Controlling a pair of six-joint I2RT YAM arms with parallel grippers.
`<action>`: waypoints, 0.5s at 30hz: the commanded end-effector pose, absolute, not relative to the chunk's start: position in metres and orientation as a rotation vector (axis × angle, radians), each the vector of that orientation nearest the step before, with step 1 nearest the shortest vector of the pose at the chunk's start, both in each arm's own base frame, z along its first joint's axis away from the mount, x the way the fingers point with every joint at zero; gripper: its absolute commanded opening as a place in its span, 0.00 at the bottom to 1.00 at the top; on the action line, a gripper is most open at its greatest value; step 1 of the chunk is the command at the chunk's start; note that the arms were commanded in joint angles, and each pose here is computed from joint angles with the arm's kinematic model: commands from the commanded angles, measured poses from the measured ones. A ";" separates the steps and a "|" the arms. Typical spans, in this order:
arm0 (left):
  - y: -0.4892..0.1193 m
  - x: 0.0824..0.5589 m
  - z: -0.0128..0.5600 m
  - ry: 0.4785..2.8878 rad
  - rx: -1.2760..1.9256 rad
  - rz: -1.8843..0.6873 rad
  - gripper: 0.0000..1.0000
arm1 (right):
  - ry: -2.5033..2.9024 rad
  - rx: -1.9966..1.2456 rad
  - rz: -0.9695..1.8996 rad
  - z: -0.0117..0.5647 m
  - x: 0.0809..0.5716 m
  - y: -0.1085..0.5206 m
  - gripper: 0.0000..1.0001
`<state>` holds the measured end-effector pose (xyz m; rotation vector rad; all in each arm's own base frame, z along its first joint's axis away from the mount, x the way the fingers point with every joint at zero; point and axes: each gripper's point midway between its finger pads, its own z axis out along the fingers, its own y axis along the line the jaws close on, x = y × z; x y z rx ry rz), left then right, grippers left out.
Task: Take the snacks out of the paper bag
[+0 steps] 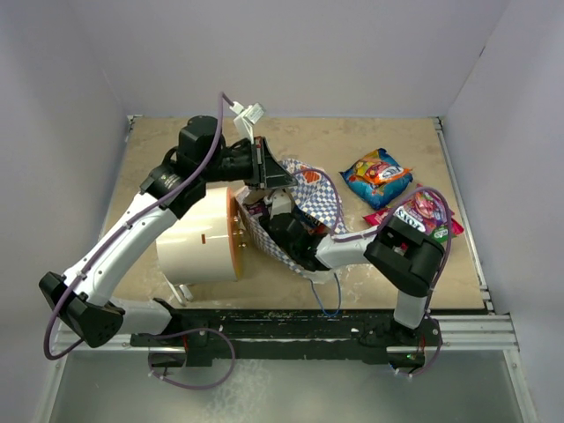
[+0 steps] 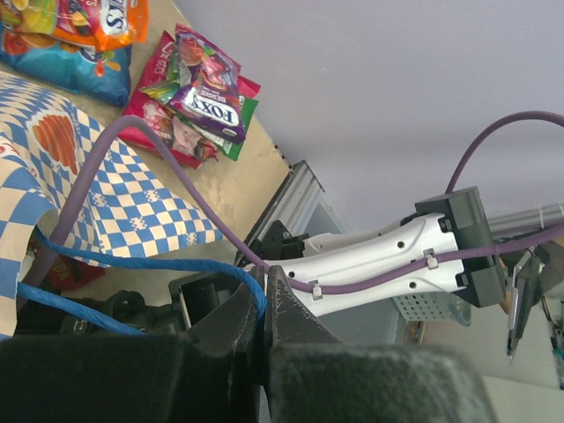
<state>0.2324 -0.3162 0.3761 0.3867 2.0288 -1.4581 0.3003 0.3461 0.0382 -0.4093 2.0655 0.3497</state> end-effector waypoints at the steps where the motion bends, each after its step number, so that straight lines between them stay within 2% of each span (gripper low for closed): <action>1: -0.311 0.231 0.397 1.974 0.401 -1.413 0.00 | 2.082 -0.515 0.317 0.026 0.293 0.339 0.41; 4: -0.308 0.234 0.397 1.977 0.390 -1.399 0.00 | 2.039 -0.558 0.335 0.040 0.294 0.344 0.23; 6: -0.306 0.235 0.398 1.973 0.379 -1.385 0.00 | 2.007 -0.583 0.355 0.051 0.294 0.348 0.03; 7: -0.305 0.236 0.398 1.971 0.373 -1.378 0.00 | 1.991 -0.589 0.367 0.058 0.294 0.350 0.00; 15: -0.292 0.244 0.398 1.973 0.313 -1.295 0.00 | 1.843 -0.613 0.438 0.121 0.291 0.350 0.00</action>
